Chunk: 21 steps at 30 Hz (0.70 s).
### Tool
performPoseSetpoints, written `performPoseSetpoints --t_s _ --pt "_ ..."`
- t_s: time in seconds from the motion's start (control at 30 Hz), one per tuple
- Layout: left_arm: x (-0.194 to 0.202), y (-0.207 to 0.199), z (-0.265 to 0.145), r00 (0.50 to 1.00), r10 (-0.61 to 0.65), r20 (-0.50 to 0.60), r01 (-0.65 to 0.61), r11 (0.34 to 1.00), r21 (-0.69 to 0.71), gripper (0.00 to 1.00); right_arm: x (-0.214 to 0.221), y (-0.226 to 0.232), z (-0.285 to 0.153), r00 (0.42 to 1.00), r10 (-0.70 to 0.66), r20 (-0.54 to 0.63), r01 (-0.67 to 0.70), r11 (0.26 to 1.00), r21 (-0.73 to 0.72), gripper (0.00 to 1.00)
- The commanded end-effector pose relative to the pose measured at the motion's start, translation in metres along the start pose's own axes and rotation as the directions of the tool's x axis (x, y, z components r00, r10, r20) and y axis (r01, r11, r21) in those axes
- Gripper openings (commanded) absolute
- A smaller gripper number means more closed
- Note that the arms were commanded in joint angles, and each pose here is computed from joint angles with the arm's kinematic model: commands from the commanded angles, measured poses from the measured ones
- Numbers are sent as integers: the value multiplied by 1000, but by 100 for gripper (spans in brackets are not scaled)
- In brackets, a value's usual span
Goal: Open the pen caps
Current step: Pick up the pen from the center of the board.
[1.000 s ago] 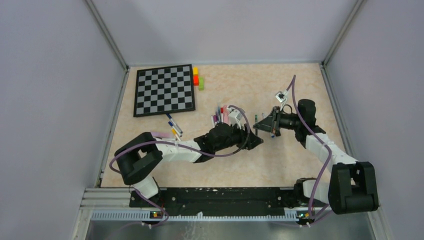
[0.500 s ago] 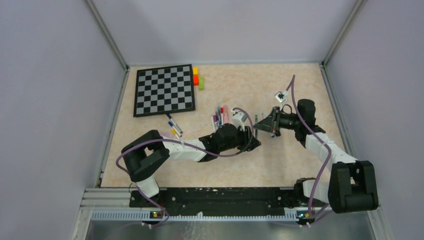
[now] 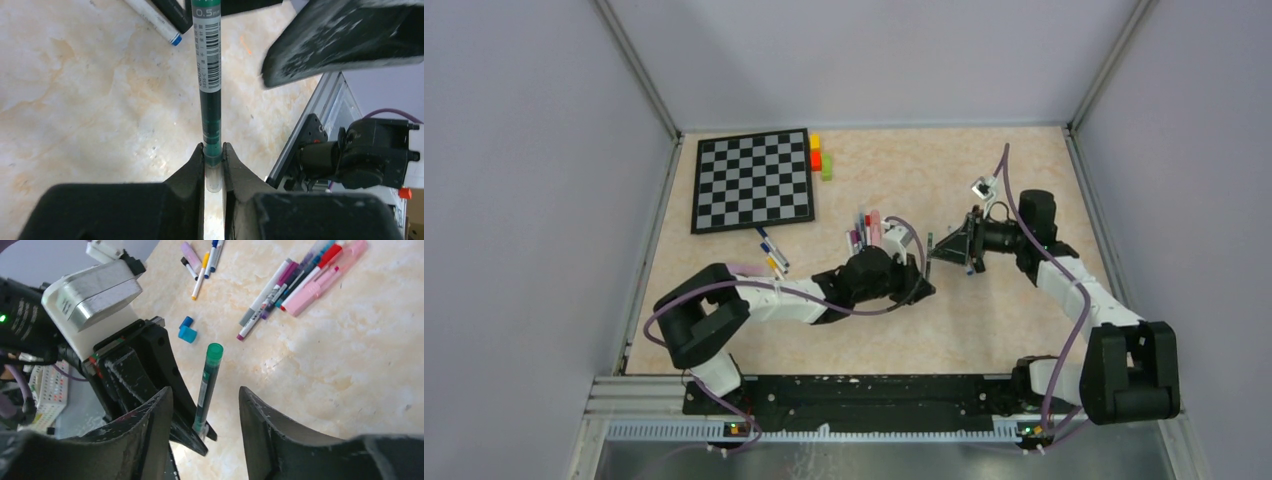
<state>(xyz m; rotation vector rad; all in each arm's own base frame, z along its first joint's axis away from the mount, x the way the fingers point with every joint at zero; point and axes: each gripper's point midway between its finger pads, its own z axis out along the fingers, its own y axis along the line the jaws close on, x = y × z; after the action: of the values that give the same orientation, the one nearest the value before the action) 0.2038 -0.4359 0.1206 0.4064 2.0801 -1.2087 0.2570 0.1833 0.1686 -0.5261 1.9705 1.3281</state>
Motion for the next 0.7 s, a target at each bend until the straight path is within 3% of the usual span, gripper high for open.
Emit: performPoseSetpoints --t_s 0.0,0.13,0.23,0.3,0.4,0.53,0.67 --pt "-14 -8 -31 999 45 -11 -44 996 77 0 -14 18 -7 982 -189 -11 187 979 -77 57" --pt "-8 -5 -56 995 34 -92 -22 991 131 0 -15 24 -14 948 -319 -22 316 945 -84 69" --pt "-3 -7 -73 988 25 -155 4 982 190 0 -6 34 -22 889 -457 -33 450 884 -125 74" --pt "2 -7 -82 977 16 -213 34 973 226 0 11 45 -29 795 -605 -28 589 783 -201 80" --pt "11 -12 -91 944 11 -329 89 954 288 0 39 52 -40 571 -821 11 795 550 -257 83" --pt "30 -11 -93 885 9 -465 141 947 288 0 42 50 -41 338 -939 68 924 317 -215 83" --pt "36 -15 -88 852 10 -523 183 931 317 0 42 54 -43 208 -973 100 951 178 -253 79"
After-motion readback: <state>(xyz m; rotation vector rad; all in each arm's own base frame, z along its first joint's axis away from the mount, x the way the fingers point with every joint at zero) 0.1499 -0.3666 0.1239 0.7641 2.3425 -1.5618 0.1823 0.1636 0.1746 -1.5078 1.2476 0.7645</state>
